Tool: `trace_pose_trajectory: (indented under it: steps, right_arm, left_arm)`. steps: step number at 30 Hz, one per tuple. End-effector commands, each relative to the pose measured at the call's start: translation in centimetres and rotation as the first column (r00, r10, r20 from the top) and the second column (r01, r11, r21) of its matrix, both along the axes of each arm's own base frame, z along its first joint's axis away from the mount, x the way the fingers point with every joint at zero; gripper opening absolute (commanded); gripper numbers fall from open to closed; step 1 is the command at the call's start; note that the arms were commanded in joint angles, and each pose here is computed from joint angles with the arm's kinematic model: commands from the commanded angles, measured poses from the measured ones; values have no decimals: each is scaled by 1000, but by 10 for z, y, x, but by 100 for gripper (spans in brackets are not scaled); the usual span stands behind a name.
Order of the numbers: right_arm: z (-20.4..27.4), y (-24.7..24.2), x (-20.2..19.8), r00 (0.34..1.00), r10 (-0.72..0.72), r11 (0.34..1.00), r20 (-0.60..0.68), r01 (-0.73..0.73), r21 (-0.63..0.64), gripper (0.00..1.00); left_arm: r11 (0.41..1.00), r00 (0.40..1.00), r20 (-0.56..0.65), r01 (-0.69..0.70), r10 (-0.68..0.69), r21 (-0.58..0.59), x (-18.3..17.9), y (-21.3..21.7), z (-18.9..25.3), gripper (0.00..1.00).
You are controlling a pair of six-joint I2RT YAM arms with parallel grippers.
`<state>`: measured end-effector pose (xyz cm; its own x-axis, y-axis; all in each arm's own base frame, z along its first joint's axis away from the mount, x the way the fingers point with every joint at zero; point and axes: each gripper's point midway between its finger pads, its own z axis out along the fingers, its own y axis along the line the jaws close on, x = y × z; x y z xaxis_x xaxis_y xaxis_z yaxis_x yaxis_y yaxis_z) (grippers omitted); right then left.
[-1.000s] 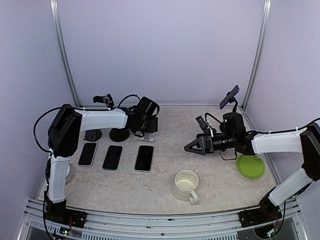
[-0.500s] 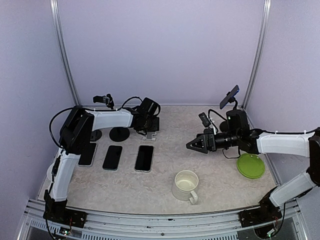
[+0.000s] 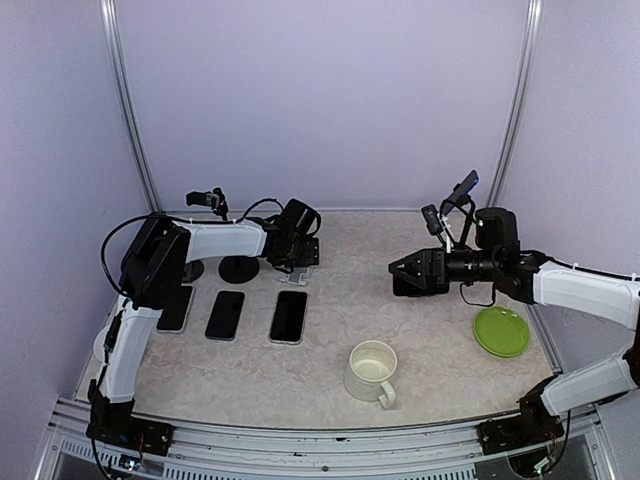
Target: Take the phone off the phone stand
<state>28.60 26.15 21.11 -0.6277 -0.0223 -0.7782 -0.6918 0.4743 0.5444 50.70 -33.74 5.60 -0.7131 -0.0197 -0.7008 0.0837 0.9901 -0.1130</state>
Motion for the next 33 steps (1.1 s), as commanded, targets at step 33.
trace_pose_trajectory:
  steps: [33]
  right_arm:
    - [-71,-153,73,687,-632,728,-358,685,28,100]
  left_arm:
    - [985,965,221,157,-139,-68,-48,-10,128,99]
